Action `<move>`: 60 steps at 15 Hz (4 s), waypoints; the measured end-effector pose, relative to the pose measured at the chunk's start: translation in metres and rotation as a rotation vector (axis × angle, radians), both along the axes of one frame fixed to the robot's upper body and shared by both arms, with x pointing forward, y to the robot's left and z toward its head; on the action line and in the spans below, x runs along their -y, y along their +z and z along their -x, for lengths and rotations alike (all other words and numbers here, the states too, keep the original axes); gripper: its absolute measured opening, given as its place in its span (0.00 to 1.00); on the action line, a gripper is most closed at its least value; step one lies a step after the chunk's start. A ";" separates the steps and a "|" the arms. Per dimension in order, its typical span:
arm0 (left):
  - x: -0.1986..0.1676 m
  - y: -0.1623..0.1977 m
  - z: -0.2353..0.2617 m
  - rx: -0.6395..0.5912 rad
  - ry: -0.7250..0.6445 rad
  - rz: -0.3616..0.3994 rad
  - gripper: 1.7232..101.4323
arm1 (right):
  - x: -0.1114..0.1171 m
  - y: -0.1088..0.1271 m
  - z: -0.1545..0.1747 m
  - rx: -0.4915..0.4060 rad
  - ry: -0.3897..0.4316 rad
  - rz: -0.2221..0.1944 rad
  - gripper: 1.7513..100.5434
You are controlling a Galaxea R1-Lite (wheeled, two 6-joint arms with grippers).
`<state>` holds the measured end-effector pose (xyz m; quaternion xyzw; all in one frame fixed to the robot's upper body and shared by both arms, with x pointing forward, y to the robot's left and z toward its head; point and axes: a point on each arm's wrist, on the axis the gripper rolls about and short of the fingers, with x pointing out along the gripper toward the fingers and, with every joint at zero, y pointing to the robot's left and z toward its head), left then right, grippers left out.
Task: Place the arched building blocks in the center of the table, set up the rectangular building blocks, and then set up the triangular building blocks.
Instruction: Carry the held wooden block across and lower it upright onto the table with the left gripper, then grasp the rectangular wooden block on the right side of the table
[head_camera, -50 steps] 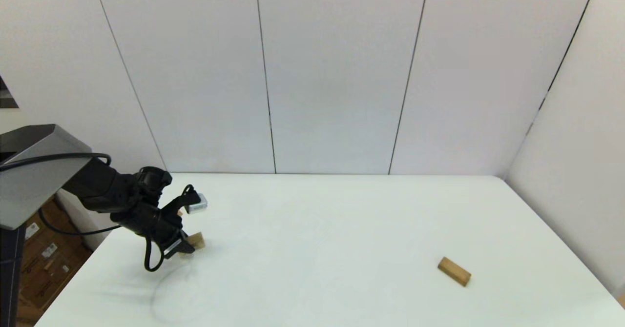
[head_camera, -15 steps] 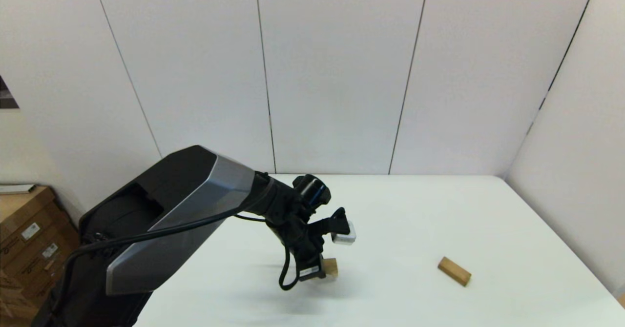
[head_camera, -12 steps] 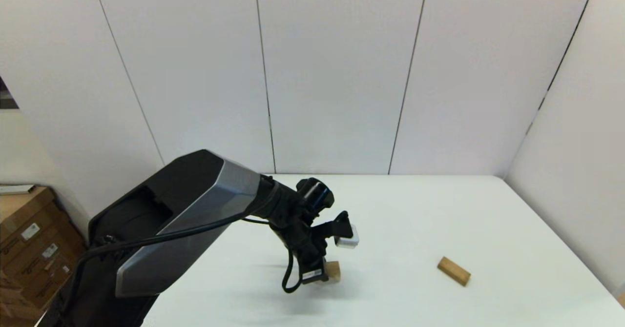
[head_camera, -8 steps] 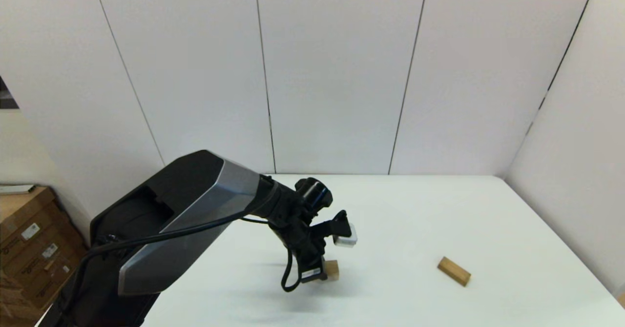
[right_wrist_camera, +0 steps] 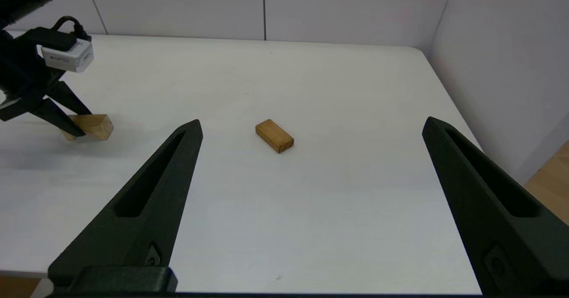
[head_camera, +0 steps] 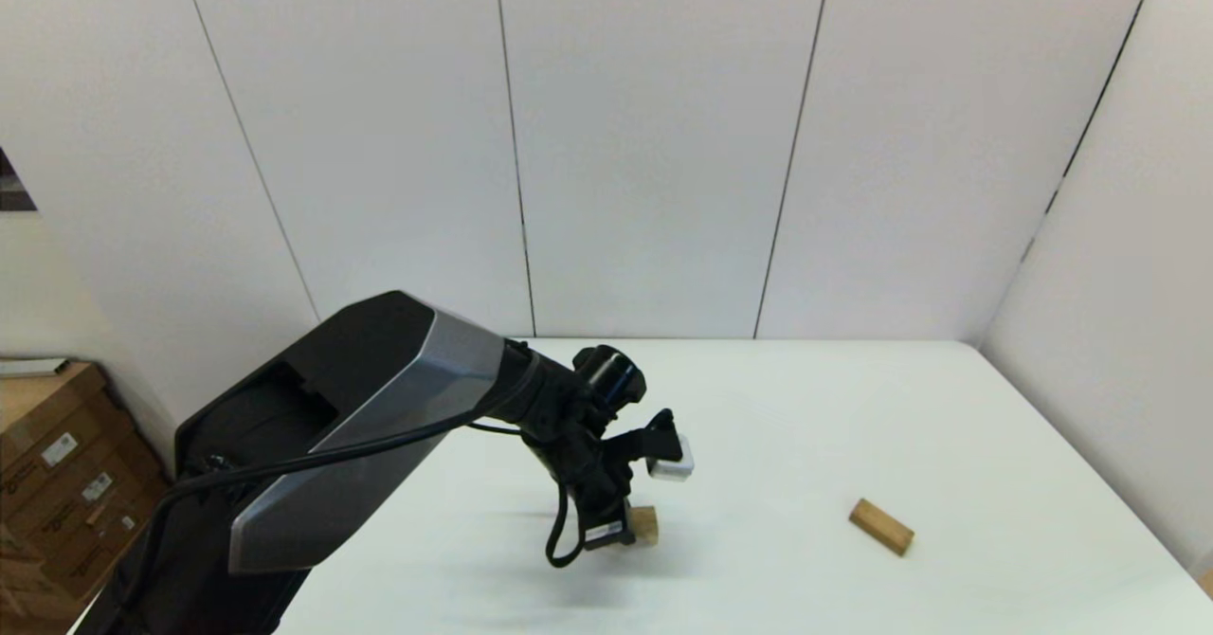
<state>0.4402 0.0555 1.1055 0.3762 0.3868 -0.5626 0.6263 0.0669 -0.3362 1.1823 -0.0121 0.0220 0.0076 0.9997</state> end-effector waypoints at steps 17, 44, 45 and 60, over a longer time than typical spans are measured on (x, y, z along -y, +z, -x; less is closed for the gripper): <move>0.003 0.000 0.002 0.005 -0.021 0.001 0.25 | 0.000 0.000 0.000 0.000 0.000 0.000 0.97; -0.165 0.312 0.157 0.387 0.422 0.322 0.94 | 0.000 0.000 0.000 0.000 0.000 0.000 0.97; -0.178 0.318 0.174 0.411 0.465 0.344 0.94 | 0.000 0.000 0.000 0.000 0.000 0.000 0.97; -0.281 0.231 0.386 0.965 1.075 0.433 0.96 | 0.000 0.000 0.000 -0.001 -0.001 0.000 0.97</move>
